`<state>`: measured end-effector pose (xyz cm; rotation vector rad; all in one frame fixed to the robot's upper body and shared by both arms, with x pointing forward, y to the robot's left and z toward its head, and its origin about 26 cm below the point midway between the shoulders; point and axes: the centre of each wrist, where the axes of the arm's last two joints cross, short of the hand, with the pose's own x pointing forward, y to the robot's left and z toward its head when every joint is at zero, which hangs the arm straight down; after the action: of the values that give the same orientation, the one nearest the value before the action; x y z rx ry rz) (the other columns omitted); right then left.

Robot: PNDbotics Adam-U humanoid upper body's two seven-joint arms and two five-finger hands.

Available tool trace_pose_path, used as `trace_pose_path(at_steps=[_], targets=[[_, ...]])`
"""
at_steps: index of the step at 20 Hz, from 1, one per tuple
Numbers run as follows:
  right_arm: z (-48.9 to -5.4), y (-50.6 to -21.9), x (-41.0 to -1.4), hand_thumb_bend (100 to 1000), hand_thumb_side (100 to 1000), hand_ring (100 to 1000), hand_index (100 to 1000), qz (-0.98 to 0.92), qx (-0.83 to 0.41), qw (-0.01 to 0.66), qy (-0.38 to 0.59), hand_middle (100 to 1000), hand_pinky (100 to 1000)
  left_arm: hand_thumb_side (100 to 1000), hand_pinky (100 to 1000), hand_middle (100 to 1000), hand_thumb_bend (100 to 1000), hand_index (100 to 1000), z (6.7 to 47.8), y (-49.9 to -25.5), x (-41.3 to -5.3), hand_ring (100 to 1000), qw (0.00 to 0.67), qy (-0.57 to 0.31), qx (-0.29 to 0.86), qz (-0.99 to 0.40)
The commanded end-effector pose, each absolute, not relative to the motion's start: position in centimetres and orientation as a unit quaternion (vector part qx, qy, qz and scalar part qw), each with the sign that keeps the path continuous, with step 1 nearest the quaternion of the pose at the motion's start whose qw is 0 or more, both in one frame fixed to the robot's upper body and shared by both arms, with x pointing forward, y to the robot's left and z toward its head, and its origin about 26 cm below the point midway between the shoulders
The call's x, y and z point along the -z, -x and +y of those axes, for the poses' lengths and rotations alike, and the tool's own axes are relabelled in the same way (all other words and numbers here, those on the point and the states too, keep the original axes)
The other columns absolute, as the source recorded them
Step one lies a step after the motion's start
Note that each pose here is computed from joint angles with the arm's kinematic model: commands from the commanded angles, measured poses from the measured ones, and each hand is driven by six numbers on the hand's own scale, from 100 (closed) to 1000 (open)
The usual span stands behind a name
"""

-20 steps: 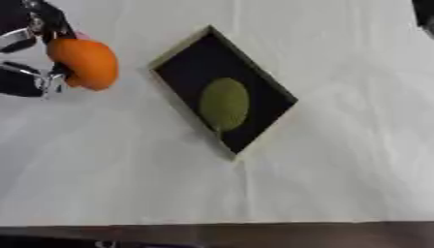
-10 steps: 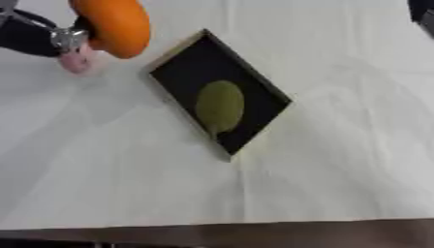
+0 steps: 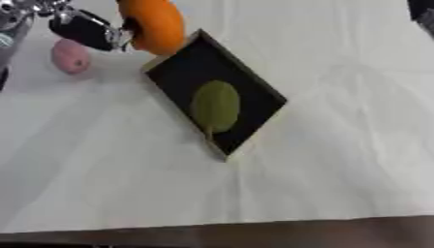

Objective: Pick up objects on the table and place them in the box.

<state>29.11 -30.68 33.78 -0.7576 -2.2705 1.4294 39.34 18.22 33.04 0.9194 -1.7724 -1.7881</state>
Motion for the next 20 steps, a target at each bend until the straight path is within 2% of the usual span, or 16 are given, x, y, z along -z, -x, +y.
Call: trace_pose_path(at_steps=[1, 3, 5, 11, 14, 17, 20], targets=[[-30.6, -28.7, -34.7, 100, 206, 767, 780, -0.803, -0.505, 0.164, 0.271, 660, 897, 160, 645, 593, 100, 701, 17.6, -40.1, -33.3, 594, 0.225, -0.338, 0.654, -0.638], [-30.6, -28.8, -34.7, 100, 207, 767, 780, -0.803, -0.506, 0.163, 0.270, 660, 897, 167, 656, 607, 103, 714, 17.2, -40.7, -32.8, 607, 0.227, -0.337, 0.664, -0.627], [-30.6, -28.8, -34.7, 100, 207, 766, 780, -0.803, -0.506, 0.163, 0.269, 660, 897, 189, 673, 629, 144, 734, 17.0, -41.2, -32.2, 629, 0.228, -0.335, 0.677, -0.615], [-30.5, -28.8, -34.7, 100, 219, 766, 780, -0.803, -0.506, 0.164, 0.266, 659, 898, 299, 723, 722, 295, 834, 16.5, -42.1, -31.0, 707, 0.234, -0.319, 0.711, -0.581], [-30.5, -28.8, -34.7, 100, 222, 766, 779, -0.804, -0.506, 0.165, 0.266, 659, 898, 351, 779, 792, 381, 886, 16.5, -42.2, -30.8, 788, 0.234, -0.314, 0.721, -0.572], [-30.5, -28.8, -34.7, 100, 221, 766, 779, -0.804, -0.506, 0.166, 0.264, 659, 898, 346, 807, 825, 413, 908, 16.7, -42.2, -30.9, 821, 0.237, -0.311, 0.721, -0.572], [-30.6, -28.8, -34.6, 100, 217, 766, 779, -0.805, -0.504, 0.167, 0.265, 658, 898, 336, 800, 819, 398, 904, 17.0, -41.9, -31.2, 814, 0.237, -0.312, 0.712, -0.582]])
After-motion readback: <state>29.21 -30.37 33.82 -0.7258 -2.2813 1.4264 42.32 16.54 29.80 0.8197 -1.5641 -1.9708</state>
